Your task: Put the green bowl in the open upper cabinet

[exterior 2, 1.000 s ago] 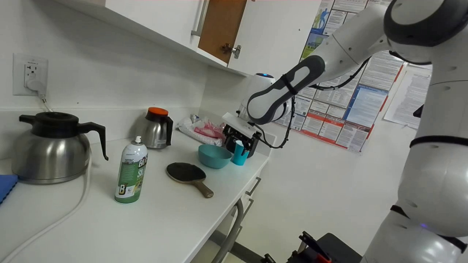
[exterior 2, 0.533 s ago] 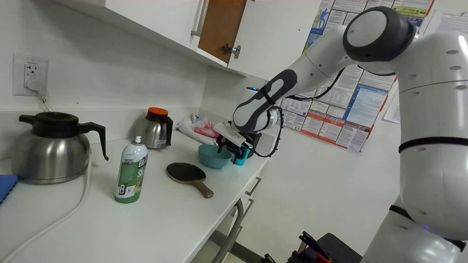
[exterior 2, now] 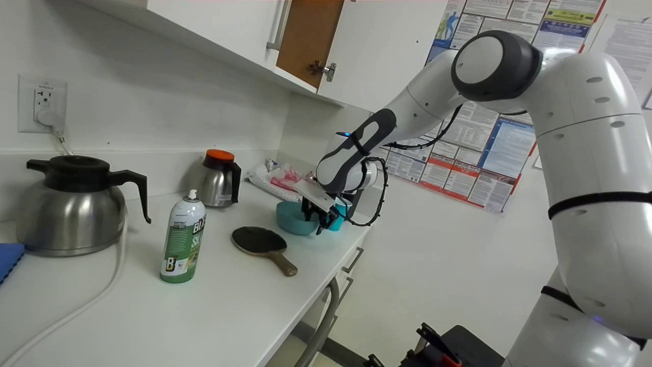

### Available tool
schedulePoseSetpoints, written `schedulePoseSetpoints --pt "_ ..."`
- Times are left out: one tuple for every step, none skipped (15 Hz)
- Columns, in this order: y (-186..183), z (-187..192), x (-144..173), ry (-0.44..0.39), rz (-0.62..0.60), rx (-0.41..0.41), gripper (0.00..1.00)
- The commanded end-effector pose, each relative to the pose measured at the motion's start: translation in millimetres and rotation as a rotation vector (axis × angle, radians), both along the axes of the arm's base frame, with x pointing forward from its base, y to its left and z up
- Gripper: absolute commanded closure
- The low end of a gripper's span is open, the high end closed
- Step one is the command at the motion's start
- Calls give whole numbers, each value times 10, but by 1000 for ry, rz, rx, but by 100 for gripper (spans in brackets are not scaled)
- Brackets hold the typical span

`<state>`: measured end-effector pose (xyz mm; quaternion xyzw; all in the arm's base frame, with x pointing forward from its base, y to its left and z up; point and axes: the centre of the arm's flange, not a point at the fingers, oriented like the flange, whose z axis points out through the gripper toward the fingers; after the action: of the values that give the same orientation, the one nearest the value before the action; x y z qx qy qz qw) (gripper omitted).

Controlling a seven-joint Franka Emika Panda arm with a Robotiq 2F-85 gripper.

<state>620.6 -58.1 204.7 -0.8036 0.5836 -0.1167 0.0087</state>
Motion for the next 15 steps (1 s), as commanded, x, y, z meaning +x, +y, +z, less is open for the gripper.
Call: schedulePoseSetpoints --pt "-10 3 99 -20 -2 -1 73" --pt "-11 7 105 -21 -2 -1 81" --pt "-12 18 105 -22 -3 -1 88" --pt "-10 34 101 -25 -4 0 96" --pt "-12 51 95 -30 -9 -3 99" --pt "-12 67 90 -31 -11 -6 100" --pt "-20 125 81 -41 -12 -5 100" --pt "-19 203 68 -53 -12 -4 98" --pt "-13 278 35 -61 -13 -4 99" --pt "-13 369 -13 -75 -10 -2 99" --pt "-15 459 -47 -83 -10 0 99" --pt "-24 566 -77 -91 -15 -1 99" --pt "-35 696 -123 -103 -14 1 99" --pt "-51 815 -158 -114 -12 2 99" --pt "-63 964 -215 -130 -10 1 99"
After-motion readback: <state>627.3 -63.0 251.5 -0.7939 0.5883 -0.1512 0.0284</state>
